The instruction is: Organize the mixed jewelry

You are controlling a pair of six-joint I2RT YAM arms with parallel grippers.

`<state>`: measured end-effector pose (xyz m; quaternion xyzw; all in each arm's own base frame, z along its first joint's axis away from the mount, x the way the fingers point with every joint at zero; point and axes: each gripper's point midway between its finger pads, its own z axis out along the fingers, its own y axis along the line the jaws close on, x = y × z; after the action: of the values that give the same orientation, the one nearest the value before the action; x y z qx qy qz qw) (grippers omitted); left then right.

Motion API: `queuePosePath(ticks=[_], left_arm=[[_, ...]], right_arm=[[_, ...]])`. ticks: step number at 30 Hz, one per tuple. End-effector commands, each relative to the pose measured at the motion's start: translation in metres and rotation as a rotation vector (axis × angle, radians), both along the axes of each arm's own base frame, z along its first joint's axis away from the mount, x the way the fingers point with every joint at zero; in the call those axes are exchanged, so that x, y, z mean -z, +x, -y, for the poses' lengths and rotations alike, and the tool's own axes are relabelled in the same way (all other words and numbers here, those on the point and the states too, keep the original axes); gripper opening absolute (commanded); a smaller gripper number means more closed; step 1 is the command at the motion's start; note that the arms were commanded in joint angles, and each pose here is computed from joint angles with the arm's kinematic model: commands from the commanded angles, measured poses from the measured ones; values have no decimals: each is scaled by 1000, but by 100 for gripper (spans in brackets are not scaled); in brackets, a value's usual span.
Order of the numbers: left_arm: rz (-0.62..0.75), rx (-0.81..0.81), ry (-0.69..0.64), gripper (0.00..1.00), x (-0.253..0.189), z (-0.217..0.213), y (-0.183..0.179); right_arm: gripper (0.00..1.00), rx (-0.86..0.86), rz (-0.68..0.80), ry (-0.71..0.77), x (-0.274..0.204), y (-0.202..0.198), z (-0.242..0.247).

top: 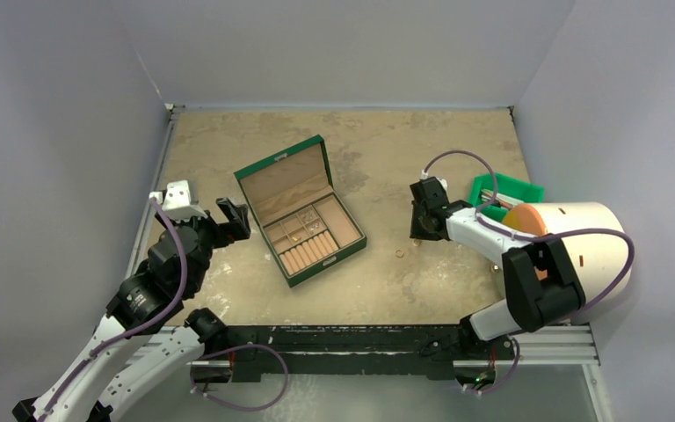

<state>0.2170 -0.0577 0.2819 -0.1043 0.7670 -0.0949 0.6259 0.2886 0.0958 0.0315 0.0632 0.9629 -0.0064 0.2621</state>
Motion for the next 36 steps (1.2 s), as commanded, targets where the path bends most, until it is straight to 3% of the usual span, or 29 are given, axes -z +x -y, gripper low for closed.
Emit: queuePosePath(ticks=[1, 18, 26, 36], left_arm=[[57, -8, -39, 99, -22, -2, 0], [57, -8, -41, 99, -22, -2, 0], [58, -7, -42, 99, -23, -2, 0], [57, -10, -42, 98, -22, -3, 0]], right_arm=[[31, -2, -9, 18, 2, 0, 1], [29, 39, -60, 33, 15, -8, 7], [22, 46, -80, 22, 18, -7, 8], [4, 60, -85, 18, 18, -9, 10]])
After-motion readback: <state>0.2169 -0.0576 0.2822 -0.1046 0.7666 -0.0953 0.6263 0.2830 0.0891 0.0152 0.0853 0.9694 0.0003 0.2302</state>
